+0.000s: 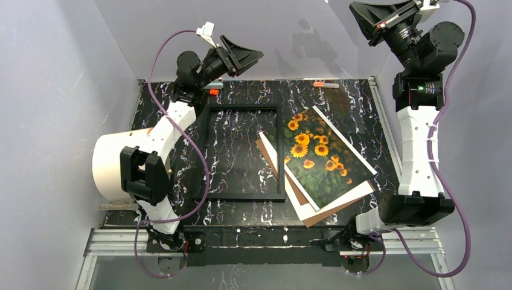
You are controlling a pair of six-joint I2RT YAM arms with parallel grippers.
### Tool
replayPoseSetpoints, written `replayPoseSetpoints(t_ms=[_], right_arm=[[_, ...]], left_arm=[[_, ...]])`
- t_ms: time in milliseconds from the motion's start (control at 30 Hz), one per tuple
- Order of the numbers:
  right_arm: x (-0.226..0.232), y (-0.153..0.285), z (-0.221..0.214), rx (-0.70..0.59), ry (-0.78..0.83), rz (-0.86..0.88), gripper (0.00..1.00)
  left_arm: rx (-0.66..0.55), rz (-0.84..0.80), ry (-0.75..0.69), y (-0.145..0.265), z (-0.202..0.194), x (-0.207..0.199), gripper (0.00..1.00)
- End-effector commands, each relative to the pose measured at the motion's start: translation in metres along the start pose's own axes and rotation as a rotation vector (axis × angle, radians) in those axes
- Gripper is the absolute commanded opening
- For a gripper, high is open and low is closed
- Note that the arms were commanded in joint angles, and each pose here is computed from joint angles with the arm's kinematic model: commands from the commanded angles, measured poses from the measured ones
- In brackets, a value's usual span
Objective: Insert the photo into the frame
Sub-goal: Adjust the photo frame item.
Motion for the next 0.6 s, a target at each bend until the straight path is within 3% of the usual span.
replayPoseSetpoints(t_ms=[0, 567], right_arm=[[0.051, 0.008, 0.002, -0.014, -0.004, 0.119, 0.01], [0.073, 0.012, -0.004, 0.030, -0.103, 0.161, 0.01]], left_arm=[[0.005, -0.121, -0.035, -0.008, 0.001, -0.032, 0.98], [0.125, -0.298, -0.045, -0.031, -0.037, -0.058, 0.98]])
Point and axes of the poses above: each gripper's point midway between its finger pads, its own y axis back along the fingers, its own x axis along the line the jaws close on, z = x × y, the point moved 1 cm from there along y, back along the fingers, and after that the axes turned 7 degrees about y, right-handed, at the moved point
